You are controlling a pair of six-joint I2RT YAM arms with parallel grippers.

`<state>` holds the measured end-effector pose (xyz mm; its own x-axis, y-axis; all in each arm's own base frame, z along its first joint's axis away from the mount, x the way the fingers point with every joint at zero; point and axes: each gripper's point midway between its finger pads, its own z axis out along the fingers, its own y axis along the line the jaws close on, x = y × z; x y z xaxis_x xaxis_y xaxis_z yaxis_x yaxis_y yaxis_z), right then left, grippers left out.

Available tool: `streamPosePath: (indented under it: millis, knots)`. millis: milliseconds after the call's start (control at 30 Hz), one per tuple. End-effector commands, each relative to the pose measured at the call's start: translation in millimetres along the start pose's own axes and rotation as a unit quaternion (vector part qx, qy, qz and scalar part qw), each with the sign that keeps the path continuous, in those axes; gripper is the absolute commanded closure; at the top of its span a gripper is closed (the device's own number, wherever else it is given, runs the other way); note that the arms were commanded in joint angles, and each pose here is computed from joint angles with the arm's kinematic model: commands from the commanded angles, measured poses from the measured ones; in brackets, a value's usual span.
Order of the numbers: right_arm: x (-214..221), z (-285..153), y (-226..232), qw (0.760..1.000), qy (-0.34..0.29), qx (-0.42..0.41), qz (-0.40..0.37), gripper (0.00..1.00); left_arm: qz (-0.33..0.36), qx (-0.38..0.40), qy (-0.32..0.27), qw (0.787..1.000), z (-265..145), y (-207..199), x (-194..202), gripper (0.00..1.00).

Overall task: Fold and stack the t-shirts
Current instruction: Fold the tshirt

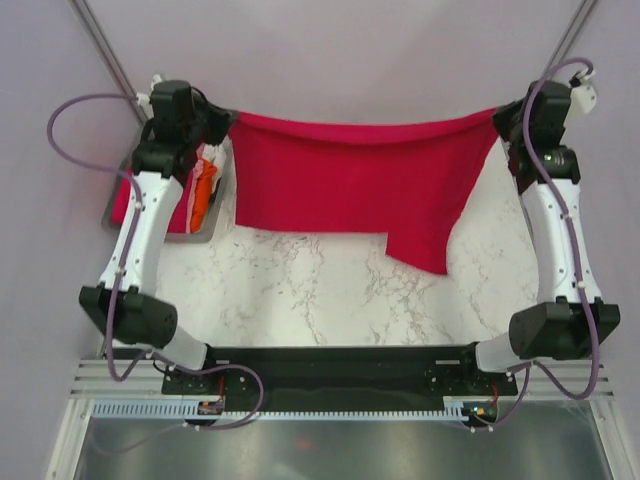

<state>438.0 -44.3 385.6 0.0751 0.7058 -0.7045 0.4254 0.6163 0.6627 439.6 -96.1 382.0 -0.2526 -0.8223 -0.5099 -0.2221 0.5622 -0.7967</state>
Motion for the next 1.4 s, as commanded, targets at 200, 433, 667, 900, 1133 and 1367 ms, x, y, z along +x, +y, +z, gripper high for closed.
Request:
streamPosePath:
  millis: [200, 433, 667, 900, 1133, 1367]
  knots:
    - [-55.1, 15.6, 78.9, 0.99, -0.004, -0.133, 0.039, 1.0, 0.011, 0.083, -0.005, 0.997, 27.7, -59.5, -55.7, 0.98]
    - [39.5, 54.5, 0.0, 0.993, 0.073, -0.08, 0.045, 1.0, 0.014, 0.056, 0.049, 0.997, 72.0, 1.1, -4.9, 0.98]
    - [116.2, 56.8, -104.0, 0.993, 0.116, 0.002, 0.026, 1.0, -0.006, -0.009, 0.105, 0.994, 82.9, 123.5, 80.4, 0.98]
    - [160.3, 30.3, -175.1, 0.991, 0.121, 0.055, 0.018, 1.0, -0.007, -0.042, 0.154, 0.987, 64.4, 198.2, 137.8, 0.98]
    - [166.4, -19.6, -221.8, 0.99, 0.098, 0.097, -0.004, 1.0, 0.015, -0.072, 0.154, 0.985, 19.4, 239.6, 157.3, 0.98]
    - [162.8, -68.1, -257.3, 0.989, 0.068, 0.134, -0.008, 0.99, 0.021, -0.082, 0.154, 0.984, -18.0, 263.2, 170.8, 0.98]
